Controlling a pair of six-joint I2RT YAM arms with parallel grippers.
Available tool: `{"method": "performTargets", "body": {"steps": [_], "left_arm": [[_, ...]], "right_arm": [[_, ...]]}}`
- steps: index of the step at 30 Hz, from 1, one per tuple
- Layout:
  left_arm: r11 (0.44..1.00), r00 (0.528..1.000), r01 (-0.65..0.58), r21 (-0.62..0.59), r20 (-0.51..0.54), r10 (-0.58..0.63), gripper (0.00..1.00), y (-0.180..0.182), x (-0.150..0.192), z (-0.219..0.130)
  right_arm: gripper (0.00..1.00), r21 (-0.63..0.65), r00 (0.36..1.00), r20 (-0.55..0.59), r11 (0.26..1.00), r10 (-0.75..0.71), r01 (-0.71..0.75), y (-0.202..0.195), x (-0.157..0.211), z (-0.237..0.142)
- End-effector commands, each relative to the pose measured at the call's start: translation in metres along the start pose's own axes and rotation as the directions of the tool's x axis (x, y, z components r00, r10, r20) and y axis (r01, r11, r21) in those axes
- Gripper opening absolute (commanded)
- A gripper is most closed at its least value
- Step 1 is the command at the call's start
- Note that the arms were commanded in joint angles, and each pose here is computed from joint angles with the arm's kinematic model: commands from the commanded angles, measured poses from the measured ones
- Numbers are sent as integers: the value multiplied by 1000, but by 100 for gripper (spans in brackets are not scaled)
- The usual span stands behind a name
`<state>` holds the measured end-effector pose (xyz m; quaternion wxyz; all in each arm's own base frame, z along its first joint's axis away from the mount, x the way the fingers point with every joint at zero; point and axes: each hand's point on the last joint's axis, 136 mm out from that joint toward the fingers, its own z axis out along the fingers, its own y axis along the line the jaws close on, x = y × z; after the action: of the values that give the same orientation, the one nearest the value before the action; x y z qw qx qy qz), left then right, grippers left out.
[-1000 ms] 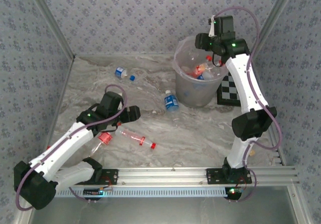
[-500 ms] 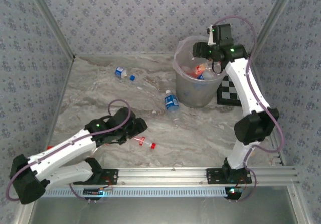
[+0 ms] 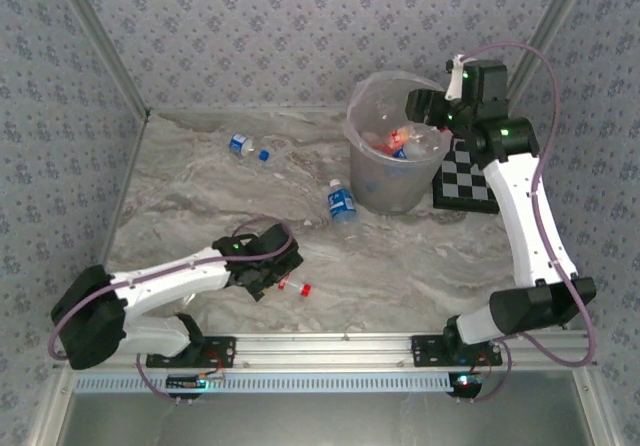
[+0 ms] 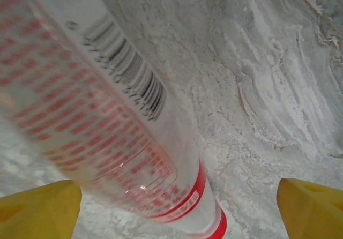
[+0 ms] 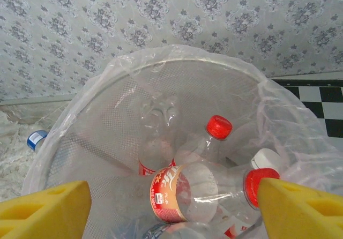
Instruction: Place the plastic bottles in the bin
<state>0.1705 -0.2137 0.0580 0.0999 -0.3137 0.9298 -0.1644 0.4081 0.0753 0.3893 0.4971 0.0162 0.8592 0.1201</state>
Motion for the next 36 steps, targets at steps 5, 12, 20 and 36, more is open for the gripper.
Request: {"method": "performTargets", "body": {"steps": [5, 12, 20, 36], "left_arm": [[1000, 997, 30, -1, -74, -30, 82, -14, 19, 22], [997, 997, -48, -56, -58, 45, 59, -20, 17, 32], [972, 973, -230, -51, -1, 230, 41, -56, 5, 18], [517, 578, -815, 261, 423, 698, 23, -173, -26, -108]], "right_arm": [[83, -55, 998, 61, 998, 34, -31, 5, -10, -29], [83, -197, 993, 75, 977, 93, -77, 23, -11, -55], [83, -273, 994, 45, 958, 99, -84, 35, 2, -79], [79, -529, 988, -151, 842, 32, -108, 124, 57, -75]]}}
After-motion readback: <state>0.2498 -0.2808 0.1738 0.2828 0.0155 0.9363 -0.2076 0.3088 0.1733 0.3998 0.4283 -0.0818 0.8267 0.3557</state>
